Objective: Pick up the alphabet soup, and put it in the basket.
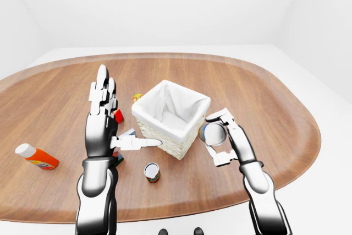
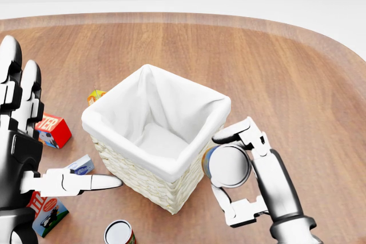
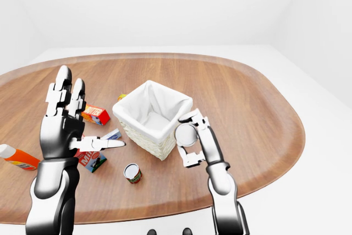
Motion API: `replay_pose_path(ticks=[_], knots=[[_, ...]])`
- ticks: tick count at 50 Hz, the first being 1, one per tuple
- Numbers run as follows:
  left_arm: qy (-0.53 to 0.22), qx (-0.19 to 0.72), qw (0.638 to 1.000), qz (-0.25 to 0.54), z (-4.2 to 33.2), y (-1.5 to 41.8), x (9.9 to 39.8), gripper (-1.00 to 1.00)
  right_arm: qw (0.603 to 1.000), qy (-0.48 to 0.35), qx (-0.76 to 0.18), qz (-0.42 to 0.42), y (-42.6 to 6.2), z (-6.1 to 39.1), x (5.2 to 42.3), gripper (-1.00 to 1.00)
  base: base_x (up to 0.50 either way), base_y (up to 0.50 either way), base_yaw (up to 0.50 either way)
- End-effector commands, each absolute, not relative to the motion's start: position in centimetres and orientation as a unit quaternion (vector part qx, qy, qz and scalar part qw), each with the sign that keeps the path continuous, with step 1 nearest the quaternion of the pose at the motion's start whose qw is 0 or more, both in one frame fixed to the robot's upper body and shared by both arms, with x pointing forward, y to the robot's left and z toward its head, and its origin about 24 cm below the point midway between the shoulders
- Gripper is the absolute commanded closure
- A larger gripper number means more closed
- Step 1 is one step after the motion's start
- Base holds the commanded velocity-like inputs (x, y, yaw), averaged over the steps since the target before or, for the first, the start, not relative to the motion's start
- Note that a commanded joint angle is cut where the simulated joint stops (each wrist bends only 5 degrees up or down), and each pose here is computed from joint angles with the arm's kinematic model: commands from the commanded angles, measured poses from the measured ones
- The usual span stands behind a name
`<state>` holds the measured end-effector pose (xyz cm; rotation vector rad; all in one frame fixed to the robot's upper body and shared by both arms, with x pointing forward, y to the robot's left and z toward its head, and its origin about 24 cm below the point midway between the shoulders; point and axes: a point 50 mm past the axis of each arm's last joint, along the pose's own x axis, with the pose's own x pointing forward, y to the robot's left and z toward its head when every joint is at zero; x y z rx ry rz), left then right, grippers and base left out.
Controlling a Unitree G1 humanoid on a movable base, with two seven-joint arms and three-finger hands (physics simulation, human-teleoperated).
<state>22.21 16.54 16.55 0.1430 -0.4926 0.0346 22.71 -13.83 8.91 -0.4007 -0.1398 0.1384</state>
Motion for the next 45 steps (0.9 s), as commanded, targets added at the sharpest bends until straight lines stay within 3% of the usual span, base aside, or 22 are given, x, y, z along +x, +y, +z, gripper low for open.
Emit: replay_pose_path(ticks=[1,17,45], knots=[[-0.247,0.072,0.966,0.016,16.7,16.5,22.2,-1.0,0.963,-0.164,-0.21,0.05,-13.7,13.3,22.4,1.0,0.0,0.0,0.0],[-0.248,0.074,0.966,0.015,16.8,16.5,22.2,-1.0,0.932,-0.266,-0.234,0.069,-12.3,17.9,22.9,1.0,0.0,0.0,0.0],[-0.246,0.077,0.966,0.011,16.7,16.3,22.2,-1.0,0.931,-0.239,-0.238,0.138,-8.4,18.3,29.5,1.0,0.0,0.0,0.0]])
